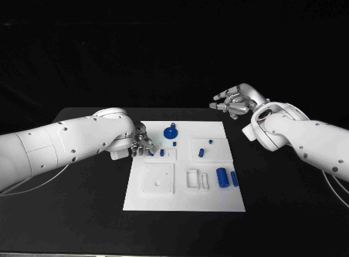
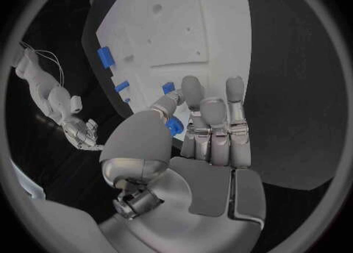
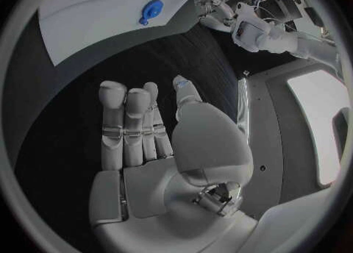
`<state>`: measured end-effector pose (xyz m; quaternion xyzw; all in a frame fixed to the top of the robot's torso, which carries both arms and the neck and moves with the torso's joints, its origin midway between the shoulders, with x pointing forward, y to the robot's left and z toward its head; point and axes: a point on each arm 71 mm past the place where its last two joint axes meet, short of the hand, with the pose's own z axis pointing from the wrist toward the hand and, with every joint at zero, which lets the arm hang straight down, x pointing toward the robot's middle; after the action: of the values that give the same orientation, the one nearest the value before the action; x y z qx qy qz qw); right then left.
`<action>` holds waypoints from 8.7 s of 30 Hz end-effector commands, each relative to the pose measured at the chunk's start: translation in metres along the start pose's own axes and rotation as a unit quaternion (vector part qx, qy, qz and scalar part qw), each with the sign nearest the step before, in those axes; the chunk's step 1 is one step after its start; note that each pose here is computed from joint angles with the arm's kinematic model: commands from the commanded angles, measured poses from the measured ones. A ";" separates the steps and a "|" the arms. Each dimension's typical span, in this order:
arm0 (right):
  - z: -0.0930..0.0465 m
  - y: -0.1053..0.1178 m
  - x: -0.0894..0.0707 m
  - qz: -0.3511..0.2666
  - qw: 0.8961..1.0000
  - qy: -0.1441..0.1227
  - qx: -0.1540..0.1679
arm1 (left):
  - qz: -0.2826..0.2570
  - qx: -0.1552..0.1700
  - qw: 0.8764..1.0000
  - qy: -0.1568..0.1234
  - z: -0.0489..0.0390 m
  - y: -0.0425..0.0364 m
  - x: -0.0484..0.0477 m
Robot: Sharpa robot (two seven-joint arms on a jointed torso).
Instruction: Assemble the parts on the task board
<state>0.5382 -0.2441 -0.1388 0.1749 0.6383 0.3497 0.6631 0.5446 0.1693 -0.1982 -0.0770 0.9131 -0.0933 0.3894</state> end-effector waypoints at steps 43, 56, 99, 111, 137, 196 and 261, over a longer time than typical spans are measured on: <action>-0.001 0.002 0.002 -0.002 1.000 0.005 -0.007 | 0.045 0.013 0.999 -0.011 0.0020 -0.0125 0.0135; -0.001 0.000 0.002 -0.002 1.000 0.005 -0.006 | 0.051 0.015 0.999 0.000 0.0002 -0.0119 0.0186; -0.002 -0.002 0.003 -0.001 1.000 0.006 -0.005 | 0.040 0.015 0.999 -0.008 0.0029 -0.0085 0.0224; -0.002 -0.002 0.004 -0.001 1.000 0.006 -0.004 | 0.039 0.011 0.999 -0.011 0.0031 -0.0054 0.0211; -0.002 -0.003 0.005 0.000 1.000 0.007 -0.004 | 0.006 0.025 0.999 -0.031 -0.0001 0.0000 0.0175; -0.002 -0.003 0.005 0.000 1.000 0.007 -0.002 | 0.033 -0.016 0.998 -0.046 -0.0051 0.0175 -0.0038; -0.002 -0.003 0.007 0.001 1.000 0.010 -0.003 | -0.001 -0.017 1.000 0.008 0.0073 0.0197 0.0104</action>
<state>0.5367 -0.2436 -0.1460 0.1767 0.6422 0.3501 0.6586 0.5465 0.1831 -0.2022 -0.0786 0.9062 -0.0832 0.4071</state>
